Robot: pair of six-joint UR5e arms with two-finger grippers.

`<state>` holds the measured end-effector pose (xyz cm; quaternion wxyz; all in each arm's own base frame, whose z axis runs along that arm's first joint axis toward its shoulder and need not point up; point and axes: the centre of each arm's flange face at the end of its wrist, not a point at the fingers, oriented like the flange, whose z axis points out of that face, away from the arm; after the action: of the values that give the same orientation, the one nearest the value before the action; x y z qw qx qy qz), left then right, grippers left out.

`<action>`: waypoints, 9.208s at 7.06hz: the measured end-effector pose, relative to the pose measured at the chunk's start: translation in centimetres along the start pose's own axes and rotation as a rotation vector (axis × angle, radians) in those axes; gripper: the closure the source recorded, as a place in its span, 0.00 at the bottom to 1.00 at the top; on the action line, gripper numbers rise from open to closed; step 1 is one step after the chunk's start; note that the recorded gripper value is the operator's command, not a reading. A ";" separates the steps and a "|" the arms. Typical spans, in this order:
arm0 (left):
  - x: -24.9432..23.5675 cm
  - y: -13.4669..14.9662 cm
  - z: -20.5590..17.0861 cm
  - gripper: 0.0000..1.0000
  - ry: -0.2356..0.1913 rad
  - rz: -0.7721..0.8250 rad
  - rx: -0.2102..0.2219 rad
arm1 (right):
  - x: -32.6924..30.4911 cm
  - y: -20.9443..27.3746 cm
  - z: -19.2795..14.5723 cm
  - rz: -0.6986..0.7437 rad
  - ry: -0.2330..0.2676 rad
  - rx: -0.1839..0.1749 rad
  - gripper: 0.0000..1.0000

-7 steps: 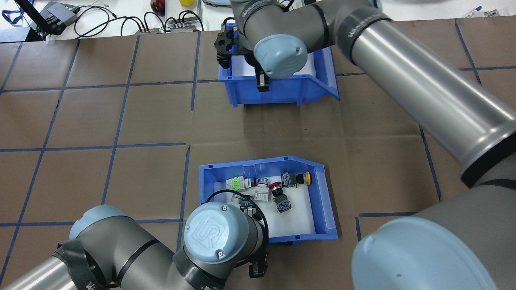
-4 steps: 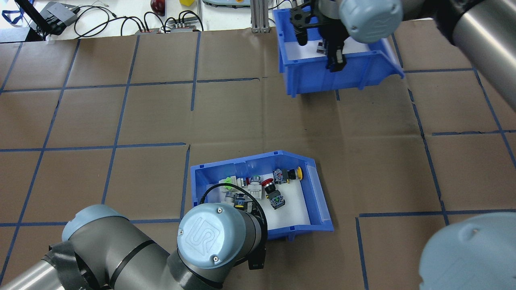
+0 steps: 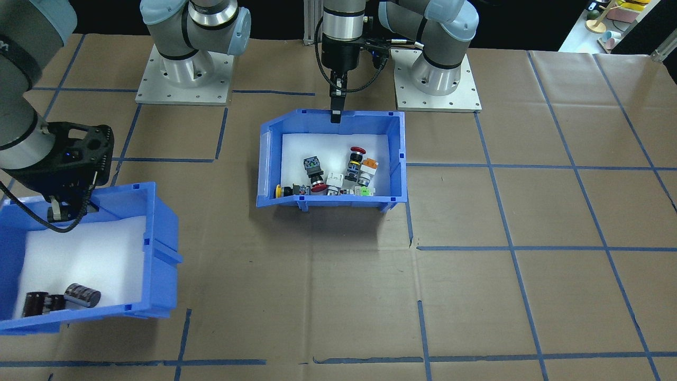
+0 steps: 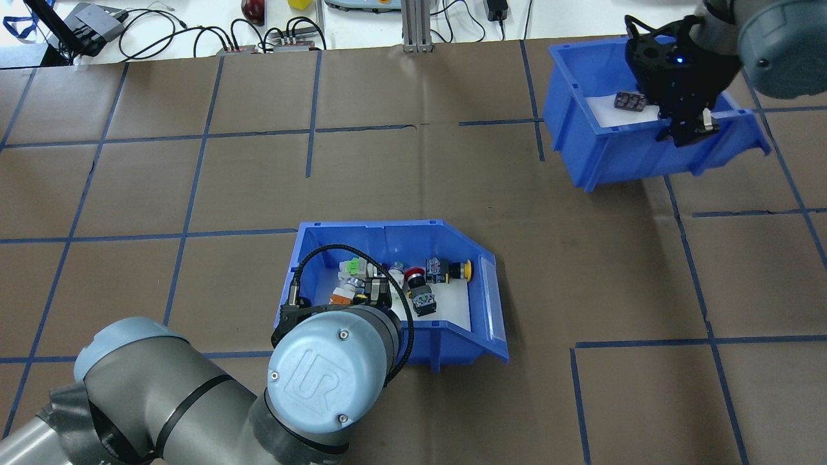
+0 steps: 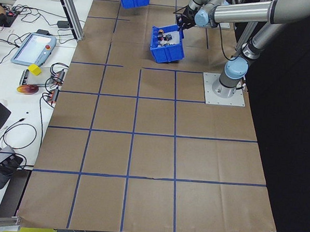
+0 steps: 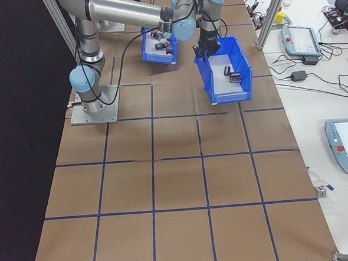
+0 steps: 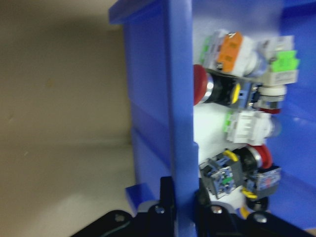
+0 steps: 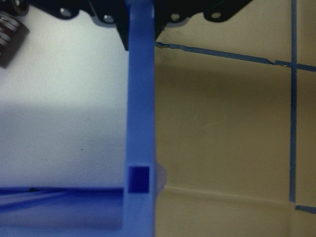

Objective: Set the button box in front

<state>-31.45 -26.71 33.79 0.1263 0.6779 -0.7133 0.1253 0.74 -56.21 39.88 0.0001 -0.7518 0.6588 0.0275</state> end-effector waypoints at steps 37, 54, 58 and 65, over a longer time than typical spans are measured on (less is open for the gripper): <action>14.6 -19.5 -11.9 0.01 -0.117 1.690 -0.326 | -25.5 -19.3 8.6 0.246 0.098 -0.027 0.92; 15.2 -20.5 -12.2 0.01 -0.063 1.660 -0.102 | -19.2 -40.1 13.0 0.119 0.141 -0.154 0.19; 12.2 -20.2 -10.7 0.01 -0.084 1.599 -0.123 | -20.5 -38.4 9.0 0.147 0.168 -0.142 0.00; 18.3 -20.6 -8.0 0.01 -0.150 1.639 -0.166 | -14.2 -19.2 -0.9 0.649 0.194 -0.079 0.00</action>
<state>-11.66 -42.03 47.85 -0.0033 -0.0623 -0.9949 0.0791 17.91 -39.68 40.67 -0.1005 -0.5013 0.8592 -0.0199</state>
